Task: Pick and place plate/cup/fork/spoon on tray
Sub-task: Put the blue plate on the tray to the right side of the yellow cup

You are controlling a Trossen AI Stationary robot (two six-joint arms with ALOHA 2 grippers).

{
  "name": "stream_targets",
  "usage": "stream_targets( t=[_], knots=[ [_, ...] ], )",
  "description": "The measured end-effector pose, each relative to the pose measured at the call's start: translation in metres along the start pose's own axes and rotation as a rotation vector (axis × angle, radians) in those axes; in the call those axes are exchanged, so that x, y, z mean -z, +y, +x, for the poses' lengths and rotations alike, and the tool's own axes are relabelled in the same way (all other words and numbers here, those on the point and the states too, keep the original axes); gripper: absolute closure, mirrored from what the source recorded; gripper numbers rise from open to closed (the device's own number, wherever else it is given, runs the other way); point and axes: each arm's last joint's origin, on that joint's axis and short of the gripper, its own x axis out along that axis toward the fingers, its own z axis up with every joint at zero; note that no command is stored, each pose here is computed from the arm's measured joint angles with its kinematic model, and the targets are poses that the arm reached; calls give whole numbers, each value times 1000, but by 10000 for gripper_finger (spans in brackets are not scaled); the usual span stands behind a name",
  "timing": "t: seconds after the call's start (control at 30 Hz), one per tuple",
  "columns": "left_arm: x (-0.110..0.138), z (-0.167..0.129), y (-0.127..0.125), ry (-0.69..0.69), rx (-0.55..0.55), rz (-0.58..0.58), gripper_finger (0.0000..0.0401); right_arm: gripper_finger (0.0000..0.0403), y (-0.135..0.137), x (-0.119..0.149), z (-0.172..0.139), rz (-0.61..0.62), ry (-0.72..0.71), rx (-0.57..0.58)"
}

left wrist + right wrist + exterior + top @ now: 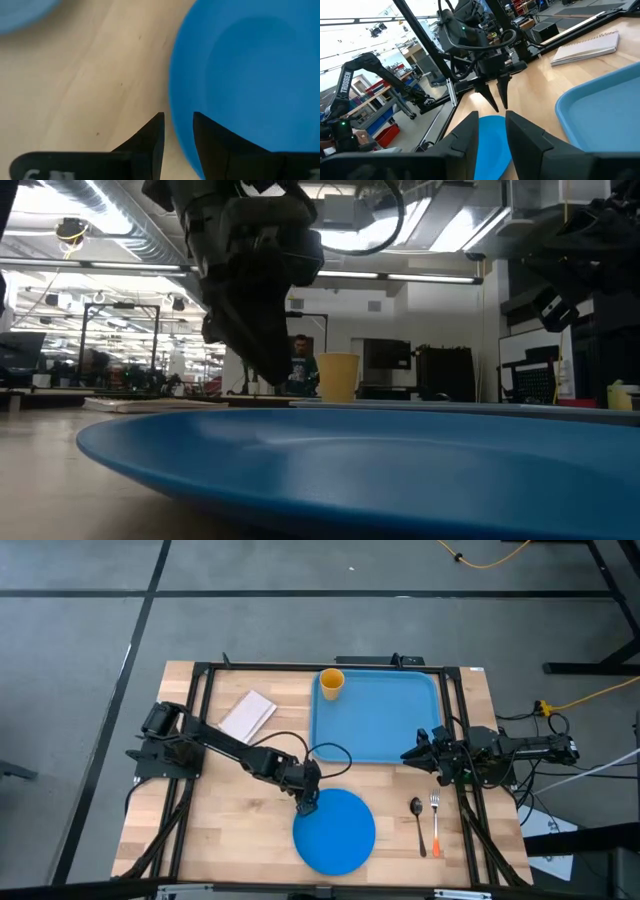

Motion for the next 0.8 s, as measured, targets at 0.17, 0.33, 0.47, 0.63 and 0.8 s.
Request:
stream_targets(
  t=[0.17,0.33,0.47,0.63,0.8],
  knots=[
    [2,6,-1,1,-4,4,306,301,0,0,0,0,0,0],
    [5,17,-3,4,-2,11,306,301,0,0,0,0,0,0],
    [9,26,-2,18,-13,15,306,301,0,0,0,2,2,2],
    [8,24,-3,14,-13,15,306,301,0,1,1,2,9,5],
    [8,24,-2,9,-14,14,306,301,-1,2,1,4,20,12]
  ],
)
